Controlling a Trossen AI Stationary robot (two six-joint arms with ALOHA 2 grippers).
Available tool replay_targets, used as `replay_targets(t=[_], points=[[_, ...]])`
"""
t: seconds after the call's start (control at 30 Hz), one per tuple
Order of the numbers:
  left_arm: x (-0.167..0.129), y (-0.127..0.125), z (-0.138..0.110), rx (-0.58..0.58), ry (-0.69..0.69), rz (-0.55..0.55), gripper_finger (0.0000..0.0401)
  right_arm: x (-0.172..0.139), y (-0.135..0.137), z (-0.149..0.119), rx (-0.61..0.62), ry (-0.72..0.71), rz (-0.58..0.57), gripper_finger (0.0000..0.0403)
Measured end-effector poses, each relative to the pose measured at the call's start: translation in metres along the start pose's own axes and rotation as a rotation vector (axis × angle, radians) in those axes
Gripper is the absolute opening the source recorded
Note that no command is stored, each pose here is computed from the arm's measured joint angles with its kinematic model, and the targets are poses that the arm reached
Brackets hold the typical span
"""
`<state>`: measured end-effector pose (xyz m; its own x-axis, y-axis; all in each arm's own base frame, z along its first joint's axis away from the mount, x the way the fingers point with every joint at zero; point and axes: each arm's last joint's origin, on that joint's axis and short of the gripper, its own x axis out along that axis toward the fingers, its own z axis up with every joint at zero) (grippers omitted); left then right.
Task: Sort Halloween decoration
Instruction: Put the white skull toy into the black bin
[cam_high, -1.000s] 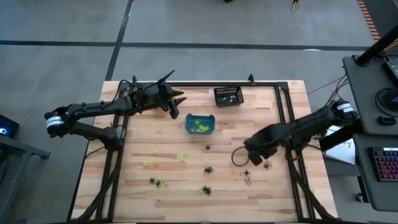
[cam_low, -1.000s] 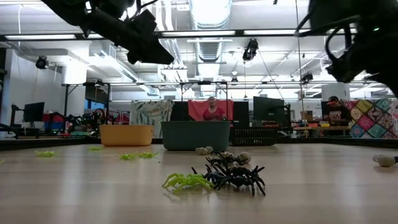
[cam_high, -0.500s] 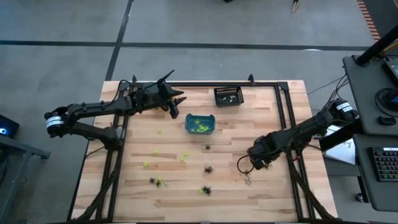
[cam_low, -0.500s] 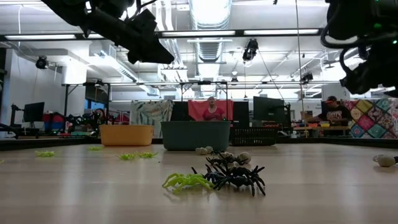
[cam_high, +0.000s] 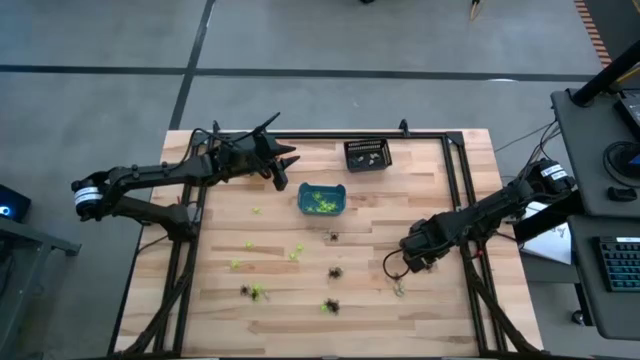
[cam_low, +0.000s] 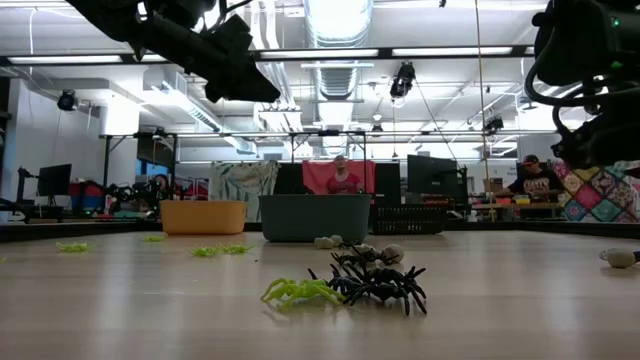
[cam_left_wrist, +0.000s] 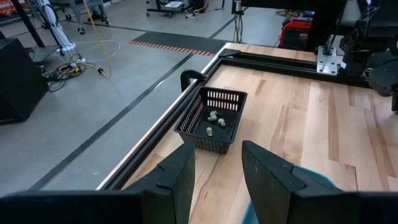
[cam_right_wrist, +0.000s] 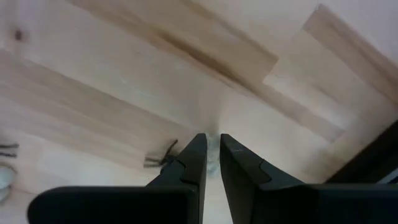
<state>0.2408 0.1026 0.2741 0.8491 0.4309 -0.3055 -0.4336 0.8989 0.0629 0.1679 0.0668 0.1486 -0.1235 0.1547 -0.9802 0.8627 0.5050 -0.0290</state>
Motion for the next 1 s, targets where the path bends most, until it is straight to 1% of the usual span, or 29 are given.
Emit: replay_targets(t=[0.07,0.27,0.37,0.47,0.57,0.63,0.67,0.77,0.8,1.0], points=[[0.0,0.0,0.0006,0.0,-0.006,0.0,0.0116,0.0,0.0002,0.0007,-0.001,-0.023,-0.001,0.0038],[0.0,0.0,0.0011,-0.001,-0.011,0.001,0.0116,-0.0001,0.0014,0.0008,-0.008,-0.023,0.013,0.0038],[0.0,0.0,0.0012,-0.001,-0.012,0.0,0.0116,-0.0002,0.0016,0.0012,-0.049,-0.032,0.013,0.0038],[0.0,0.0001,0.0013,-0.001,-0.014,0.0,0.0116,-0.0003,0.0013,0.003,-0.106,-0.094,-0.002,0.0038],[0.0,0.0,0.0013,-0.001,-0.014,0.0,0.0116,-0.0003,0.0014,0.0029,-0.174,-0.09,-0.002,0.0038],[0.0,0.0,0.0013,-0.001,-0.014,0.0,0.0116,-0.0003,0.0016,0.0028,-0.181,-0.087,0.0,0.0038],[0.0,0.0,0.0013,-0.001,-0.013,0.0,0.0116,-0.0004,0.0016,0.0032,-0.161,-0.088,0.001,0.0038],[0.0,0.0,0.0013,-0.001,-0.013,0.0,0.0116,-0.0009,0.001,0.0062,0.015,-0.1,0.008,0.0038],[0.0,0.0,0.0013,-0.001,-0.013,0.0,0.0116,-0.0011,0.0009,0.0068,0.043,-0.105,0.009,0.0038],[0.0,0.0,0.0012,-0.001,-0.013,0.0,0.0116,-0.0011,0.0024,0.0069,0.04,-0.1,0.025,0.0038]])
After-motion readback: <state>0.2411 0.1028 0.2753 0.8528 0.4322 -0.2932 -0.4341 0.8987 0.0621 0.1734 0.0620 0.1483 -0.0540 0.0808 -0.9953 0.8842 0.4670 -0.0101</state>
